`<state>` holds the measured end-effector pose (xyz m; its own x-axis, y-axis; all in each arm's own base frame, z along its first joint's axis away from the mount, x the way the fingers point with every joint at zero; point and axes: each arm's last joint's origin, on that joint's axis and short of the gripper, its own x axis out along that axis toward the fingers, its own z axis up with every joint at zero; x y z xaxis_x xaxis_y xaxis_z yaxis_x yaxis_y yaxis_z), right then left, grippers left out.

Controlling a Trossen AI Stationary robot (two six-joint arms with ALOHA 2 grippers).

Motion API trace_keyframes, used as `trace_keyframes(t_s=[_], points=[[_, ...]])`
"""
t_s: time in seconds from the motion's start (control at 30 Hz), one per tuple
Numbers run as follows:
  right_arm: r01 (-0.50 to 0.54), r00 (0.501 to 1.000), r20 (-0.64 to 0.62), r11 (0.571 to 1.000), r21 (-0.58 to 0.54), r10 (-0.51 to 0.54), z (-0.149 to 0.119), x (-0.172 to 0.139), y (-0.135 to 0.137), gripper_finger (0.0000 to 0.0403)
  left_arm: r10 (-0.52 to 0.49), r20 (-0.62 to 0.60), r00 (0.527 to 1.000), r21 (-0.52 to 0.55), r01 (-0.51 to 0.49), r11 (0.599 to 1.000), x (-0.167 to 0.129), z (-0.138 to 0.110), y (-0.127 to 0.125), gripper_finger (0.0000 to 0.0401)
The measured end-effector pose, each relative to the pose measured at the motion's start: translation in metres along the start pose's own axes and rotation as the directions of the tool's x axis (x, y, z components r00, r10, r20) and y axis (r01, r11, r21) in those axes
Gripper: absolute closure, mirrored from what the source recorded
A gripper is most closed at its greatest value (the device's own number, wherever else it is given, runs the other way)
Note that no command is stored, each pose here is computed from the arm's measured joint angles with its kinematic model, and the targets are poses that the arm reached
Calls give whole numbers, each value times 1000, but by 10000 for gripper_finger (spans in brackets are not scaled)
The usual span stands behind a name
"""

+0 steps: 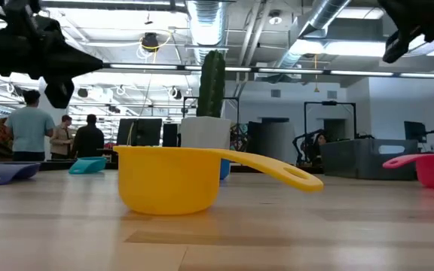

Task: Nest measuring cups in basket
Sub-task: Move the orange measuring cup to the center of the table

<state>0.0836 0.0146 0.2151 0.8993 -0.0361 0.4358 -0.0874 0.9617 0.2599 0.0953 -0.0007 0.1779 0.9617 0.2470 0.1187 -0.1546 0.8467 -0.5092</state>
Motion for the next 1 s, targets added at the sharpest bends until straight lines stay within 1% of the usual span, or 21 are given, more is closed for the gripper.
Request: trace_keyframes(t_s=[0.07, 0.13, 0.2, 0.3, 0.37, 0.4, 0.5, 0.53, 0.6, 0.7, 0.8, 0.87, 0.93, 1.0], points=[[66, 997, 34, 998, 10, -66, 3, 0, -2, 332, 35, 17, 999, -11, -35, 999, 0, 0, 1, 401], [185, 981, 51, 982, 22, -186, 3, -1, -5, 332, 72, 38, 997, -25, -71, 997, 0, 1, 2, 401], [313, 946, 69, 947, 70, -317, 4, -2, -9, 332, 106, 56, 993, -50, -103, 993, 0, 2, 3, 401], [446, 881, 84, 876, 182, -465, 3, -3, -13, 332, 179, 104, 978, -65, -173, 983, -1, 4, 5, 401], [490, 846, 89, 833, 259, -526, 3, -4, -15, 332, 192, 113, 975, -69, -185, 980, -1, 4, 5, 401], [498, 837, 91, 820, 282, -539, 3, -4, -15, 332, 183, 112, 977, -70, -176, 982, -1, 4, 5, 401], [504, 831, 81, 807, 307, -550, 5, -2, -15, 332, 129, 95, 987, -76, -122, 990, 0, 5, 3, 401], [504, 831, 80, 806, 310, -550, 8, 0, -14, 332, 124, 84, 989, -77, -117, 990, 0, 4, 2, 401], [514, 827, 74, 803, 303, -557, 13, 5, -12, 332, 127, 68, 990, -68, -122, 990, 1, 5, 2, 401], [560, 802, 56, 781, 275, -594, 21, 16, -8, 332, 123, 78, 989, -34, -121, 992, 3, 12, -3, 401], [613, 769, 44, 755, 231, -638, 28, 31, -5, 332, 133, 61, 989, 26, -135, 991, 6, 18, -7, 401], [635, 762, 30, 756, 158, -647, 32, 43, -2, 332, 141, 61, 988, 57, -145, 988, 9, 24, -11, 399], [648, 760, 19, 759, 61, -650, 37, 55, 1, 332, 160, 54, 986, 79, -164, 983, 13, 29, -14, 391], [654, 756, 15, 756, 5, -654, 43, 68, 5, 332, 185, 40, 982, 95, -188, 978, 18, 33, -16, 377]])
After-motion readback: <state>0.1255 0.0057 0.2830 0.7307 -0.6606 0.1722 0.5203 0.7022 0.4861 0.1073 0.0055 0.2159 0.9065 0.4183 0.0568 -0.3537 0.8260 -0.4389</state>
